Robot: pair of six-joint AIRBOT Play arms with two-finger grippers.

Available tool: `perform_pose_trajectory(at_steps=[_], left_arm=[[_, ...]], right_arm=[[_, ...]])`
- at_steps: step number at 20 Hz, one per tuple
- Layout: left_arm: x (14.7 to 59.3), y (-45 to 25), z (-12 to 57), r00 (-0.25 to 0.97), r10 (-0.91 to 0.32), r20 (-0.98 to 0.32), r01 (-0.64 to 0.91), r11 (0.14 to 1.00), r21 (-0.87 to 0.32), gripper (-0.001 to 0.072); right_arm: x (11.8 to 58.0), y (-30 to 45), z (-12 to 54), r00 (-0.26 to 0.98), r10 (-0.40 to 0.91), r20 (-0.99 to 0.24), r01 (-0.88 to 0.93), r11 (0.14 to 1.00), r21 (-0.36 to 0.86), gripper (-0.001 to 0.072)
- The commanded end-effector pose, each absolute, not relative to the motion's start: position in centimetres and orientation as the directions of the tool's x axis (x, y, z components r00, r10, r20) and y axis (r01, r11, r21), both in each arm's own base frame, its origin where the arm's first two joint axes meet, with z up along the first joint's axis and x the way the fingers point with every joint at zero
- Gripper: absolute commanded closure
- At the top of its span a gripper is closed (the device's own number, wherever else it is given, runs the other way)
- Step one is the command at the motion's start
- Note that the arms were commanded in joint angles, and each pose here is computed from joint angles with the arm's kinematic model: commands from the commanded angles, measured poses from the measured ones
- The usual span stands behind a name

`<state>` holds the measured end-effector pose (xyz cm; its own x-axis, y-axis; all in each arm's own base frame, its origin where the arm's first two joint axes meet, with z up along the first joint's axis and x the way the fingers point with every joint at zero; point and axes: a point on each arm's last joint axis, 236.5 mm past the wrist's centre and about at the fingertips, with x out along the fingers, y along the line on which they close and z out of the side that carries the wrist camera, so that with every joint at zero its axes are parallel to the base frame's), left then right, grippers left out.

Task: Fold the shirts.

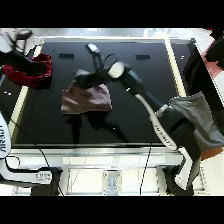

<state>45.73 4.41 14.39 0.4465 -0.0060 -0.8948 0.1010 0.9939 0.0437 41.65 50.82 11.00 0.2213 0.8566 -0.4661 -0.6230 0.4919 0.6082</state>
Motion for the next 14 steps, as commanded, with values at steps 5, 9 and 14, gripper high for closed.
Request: perform_pose_trajectory(at_steps=[5,9,14], left_arm=[[44.0,7.8,16.1,0.461,0.029,-0.887,0.021,0.999,0.044,0.0699],[44.3,6.4,16.2,0.471,-0.026,-0.882,0.044,0.999,-0.006,0.0699],[44.3,6.4,16.2,0.471,-0.026,-0.882,0.044,0.999,-0.006,0.0699]], right_arm=[[44.1,52.8,14.0,0.402,0.85,-0.34,-0.67,0.527,0.523,0.0234],[50.3,43.1,13.0,0.449,0.772,-0.45,-0.585,0.635,0.505,0.0235],[52.5,27.7,3.1,0.309,0.59,-0.746,-0.172,0.806,0.566,0.0232]])
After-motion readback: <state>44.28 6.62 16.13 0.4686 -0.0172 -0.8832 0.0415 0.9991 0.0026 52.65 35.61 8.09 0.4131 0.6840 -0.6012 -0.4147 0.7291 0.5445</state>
